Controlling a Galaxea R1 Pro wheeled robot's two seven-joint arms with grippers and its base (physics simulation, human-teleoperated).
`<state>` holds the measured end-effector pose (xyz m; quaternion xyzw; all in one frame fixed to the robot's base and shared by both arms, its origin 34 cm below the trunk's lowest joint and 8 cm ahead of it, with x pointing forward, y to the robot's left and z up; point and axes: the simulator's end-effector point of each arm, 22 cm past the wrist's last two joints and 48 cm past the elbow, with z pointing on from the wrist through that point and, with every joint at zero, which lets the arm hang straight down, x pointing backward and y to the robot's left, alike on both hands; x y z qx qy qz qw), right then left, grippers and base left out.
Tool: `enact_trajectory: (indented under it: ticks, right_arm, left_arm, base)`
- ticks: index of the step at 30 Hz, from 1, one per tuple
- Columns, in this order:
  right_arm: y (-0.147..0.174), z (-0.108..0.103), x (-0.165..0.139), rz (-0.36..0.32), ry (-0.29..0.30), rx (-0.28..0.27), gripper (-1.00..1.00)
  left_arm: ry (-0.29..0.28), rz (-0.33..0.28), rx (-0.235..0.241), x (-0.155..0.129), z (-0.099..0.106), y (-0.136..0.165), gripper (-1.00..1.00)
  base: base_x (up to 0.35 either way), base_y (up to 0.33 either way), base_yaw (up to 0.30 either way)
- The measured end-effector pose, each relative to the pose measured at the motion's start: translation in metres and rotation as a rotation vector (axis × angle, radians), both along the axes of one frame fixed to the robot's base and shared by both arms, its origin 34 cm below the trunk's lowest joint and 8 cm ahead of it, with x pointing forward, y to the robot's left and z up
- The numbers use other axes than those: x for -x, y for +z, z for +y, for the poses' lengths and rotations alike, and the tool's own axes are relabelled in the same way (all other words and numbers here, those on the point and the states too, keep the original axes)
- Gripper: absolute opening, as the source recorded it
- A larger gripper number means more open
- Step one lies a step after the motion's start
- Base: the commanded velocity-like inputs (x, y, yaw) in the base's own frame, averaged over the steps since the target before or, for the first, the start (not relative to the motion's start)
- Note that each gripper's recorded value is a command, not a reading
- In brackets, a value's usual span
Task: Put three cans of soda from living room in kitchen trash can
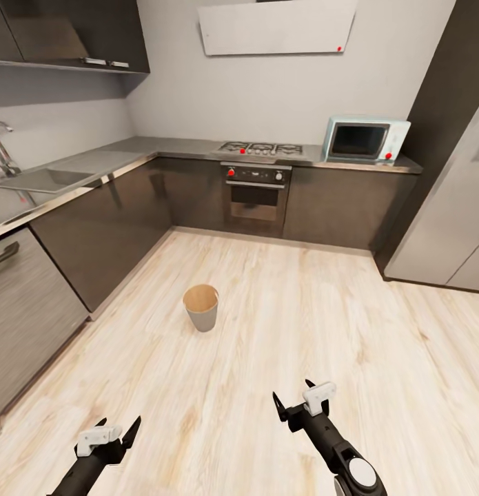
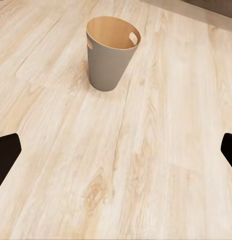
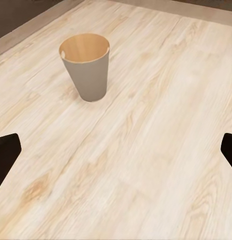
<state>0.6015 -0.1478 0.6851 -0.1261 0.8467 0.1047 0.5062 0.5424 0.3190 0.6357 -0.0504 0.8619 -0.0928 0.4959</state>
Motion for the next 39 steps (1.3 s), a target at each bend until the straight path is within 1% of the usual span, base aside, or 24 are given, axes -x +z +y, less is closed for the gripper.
enact_trajectory:
  ticks: [4, 9, 14, 35, 39]
  right_arm:
    - [0.0, 0.001, 0.0, -0.003, 0.002, 0.002, 1.0]
    - [0.001, 0.008, 0.002, -0.005, 0.018, 0.0, 1.0]
    - [0.001, 0.011, 0.002, -0.007, 0.023, -0.002, 1.0]
    - [0.009, 0.012, 0.001, -0.023, 0.024, -0.004, 1.0]
    - [0.01, 0.012, 0.001, -0.024, 0.025, -0.004, 1.0]
  left_arm:
    - [0.0, 0.0, 0.0, 0.0, 0.0, 0.0, 1.0]
    - [0.0, 0.0, 0.0, 0.0, 0.0, 0.0, 1.0]
    - [0.0, 0.0, 0.0, 0.0, 0.0, 0.0, 1.0]
    - [0.001, -0.016, 0.0, -0.003, 0.0, 0.006, 1.0]
    - [0.0, -0.017, 0.0, -0.003, 0.0, 0.007, 1.0]
  base:
    - [0.139, 0.0, 0.0]
    - [0.126, 0.0, 0.0]
    - [0.116, 0.0, 0.0]
    - [0.098, 0.0, 0.039]
    - [0.09, 0.0, 0.117]
